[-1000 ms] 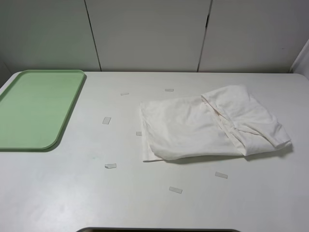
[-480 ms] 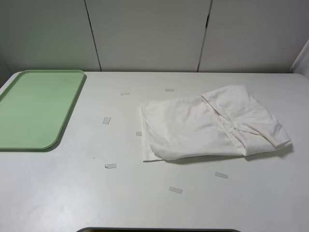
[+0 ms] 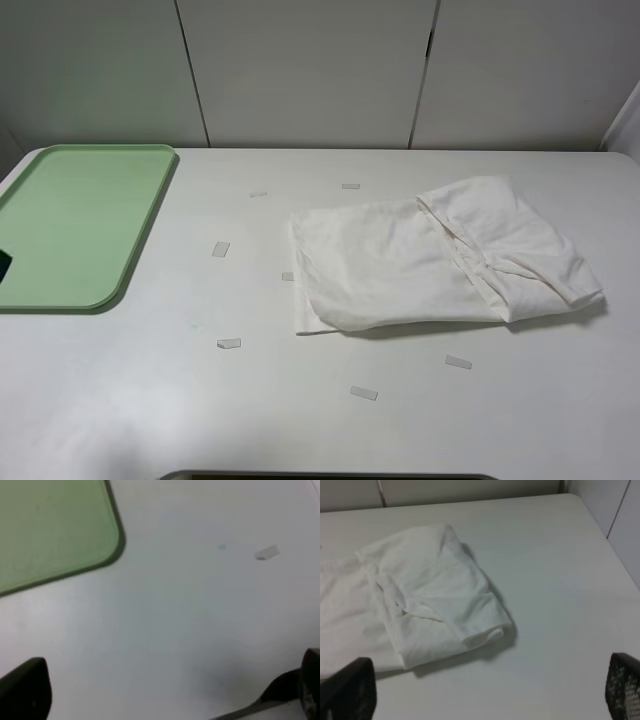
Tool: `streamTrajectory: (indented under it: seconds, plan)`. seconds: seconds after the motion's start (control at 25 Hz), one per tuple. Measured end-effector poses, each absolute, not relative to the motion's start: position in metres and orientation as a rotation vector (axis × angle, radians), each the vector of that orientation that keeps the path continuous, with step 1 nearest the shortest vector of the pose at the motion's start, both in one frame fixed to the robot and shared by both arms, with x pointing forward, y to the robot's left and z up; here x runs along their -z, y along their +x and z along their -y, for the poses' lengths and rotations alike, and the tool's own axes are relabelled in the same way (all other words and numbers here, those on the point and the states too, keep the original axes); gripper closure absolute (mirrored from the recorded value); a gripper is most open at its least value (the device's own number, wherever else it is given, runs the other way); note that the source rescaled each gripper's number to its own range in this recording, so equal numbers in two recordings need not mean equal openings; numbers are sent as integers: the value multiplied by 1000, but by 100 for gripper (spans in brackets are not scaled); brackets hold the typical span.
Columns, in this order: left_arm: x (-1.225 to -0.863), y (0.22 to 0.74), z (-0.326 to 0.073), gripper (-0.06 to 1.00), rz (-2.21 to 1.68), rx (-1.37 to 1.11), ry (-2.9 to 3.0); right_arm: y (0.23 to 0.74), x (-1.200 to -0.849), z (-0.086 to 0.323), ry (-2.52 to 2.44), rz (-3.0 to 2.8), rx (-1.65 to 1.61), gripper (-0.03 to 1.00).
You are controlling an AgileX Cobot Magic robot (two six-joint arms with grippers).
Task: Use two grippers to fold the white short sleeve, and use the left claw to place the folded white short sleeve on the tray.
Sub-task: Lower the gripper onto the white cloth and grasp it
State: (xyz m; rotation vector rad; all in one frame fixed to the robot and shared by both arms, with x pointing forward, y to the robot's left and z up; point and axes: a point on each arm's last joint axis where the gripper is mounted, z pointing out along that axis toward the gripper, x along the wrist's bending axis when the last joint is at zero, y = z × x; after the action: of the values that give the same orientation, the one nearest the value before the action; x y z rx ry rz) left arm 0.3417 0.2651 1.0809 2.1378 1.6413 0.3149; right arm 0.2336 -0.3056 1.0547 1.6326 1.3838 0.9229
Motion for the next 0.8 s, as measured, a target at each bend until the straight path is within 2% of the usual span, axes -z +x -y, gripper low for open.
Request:
streamTrajectory:
  seconds: [0.24,0.32,0.56,0.8]
  plan:
    - [-1084,367,-257,-4,-1601,-278,2223,234,-1055,306,1633,-1384,-923,-3]
    - [-1083,401,-243,-4,-1553,-206,2280,234,-1055,306,1633,-1384,-923,-3]
    - [-1068,437,-226,-4,-1565,-93,2269,234,-1055,306,1633,-1384,-923,-3]
    - [-1060,449,-219,-4,-1566,-46,2241,234,-1055,306,1633,-1384,-923,-3]
